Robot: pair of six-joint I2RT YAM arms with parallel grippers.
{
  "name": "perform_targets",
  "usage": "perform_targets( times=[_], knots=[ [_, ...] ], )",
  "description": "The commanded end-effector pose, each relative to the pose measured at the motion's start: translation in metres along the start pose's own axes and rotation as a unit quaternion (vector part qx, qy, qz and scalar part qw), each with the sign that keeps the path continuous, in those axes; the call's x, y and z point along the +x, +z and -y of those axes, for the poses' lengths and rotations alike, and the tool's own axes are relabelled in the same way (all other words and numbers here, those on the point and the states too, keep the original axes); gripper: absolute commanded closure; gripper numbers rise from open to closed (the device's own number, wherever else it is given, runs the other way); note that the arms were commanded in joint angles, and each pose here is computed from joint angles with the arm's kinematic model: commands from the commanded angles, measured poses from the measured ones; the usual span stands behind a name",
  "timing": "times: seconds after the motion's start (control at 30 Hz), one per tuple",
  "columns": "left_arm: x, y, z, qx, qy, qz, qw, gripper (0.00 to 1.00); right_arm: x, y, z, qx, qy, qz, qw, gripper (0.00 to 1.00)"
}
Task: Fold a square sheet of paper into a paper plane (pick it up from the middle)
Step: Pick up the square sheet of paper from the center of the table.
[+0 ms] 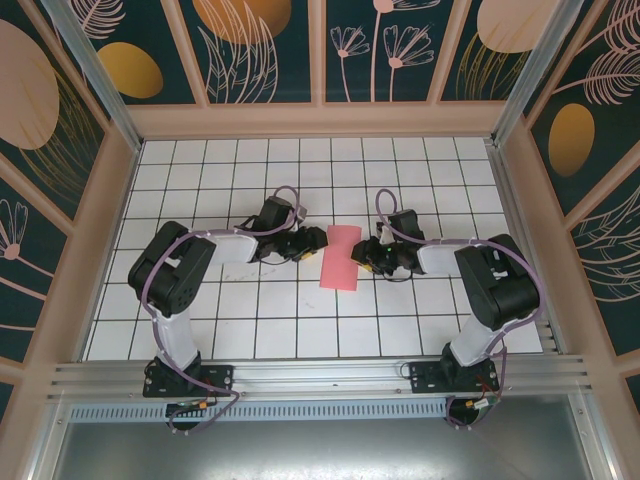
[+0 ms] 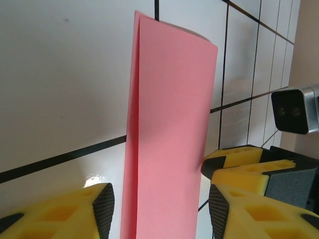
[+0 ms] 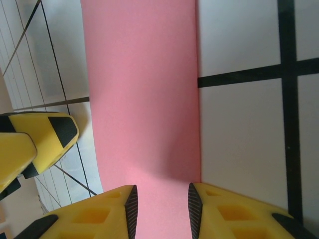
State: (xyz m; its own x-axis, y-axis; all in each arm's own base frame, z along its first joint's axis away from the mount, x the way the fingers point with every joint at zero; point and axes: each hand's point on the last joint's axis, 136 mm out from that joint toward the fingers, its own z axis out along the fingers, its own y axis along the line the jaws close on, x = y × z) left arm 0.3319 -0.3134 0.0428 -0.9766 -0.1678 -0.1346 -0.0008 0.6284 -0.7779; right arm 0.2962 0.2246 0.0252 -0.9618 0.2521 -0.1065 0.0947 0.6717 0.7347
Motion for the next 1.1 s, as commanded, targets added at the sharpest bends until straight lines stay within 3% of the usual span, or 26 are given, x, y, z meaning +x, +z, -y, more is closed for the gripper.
perform_targets(
  times=[0.0,0.87,1.07],
  knots=[
    [-0.001,0.008,0.011,0.009,0.008,-0.010,1.000,0.45,0.021,0.009,0.032,0.043,0.012,-0.024,0.999,0.65],
    [0.009,0.028,0.000,-0.046,0.012,-0.040,0.998,0.47,0.026,0.009,0.039,0.051,0.015,-0.026,0.998,0.66],
    [0.008,0.025,0.014,-0.022,0.020,-0.038,0.999,0.51,0.026,0.010,0.039,0.050,0.017,-0.027,0.998,0.66]
  ],
)
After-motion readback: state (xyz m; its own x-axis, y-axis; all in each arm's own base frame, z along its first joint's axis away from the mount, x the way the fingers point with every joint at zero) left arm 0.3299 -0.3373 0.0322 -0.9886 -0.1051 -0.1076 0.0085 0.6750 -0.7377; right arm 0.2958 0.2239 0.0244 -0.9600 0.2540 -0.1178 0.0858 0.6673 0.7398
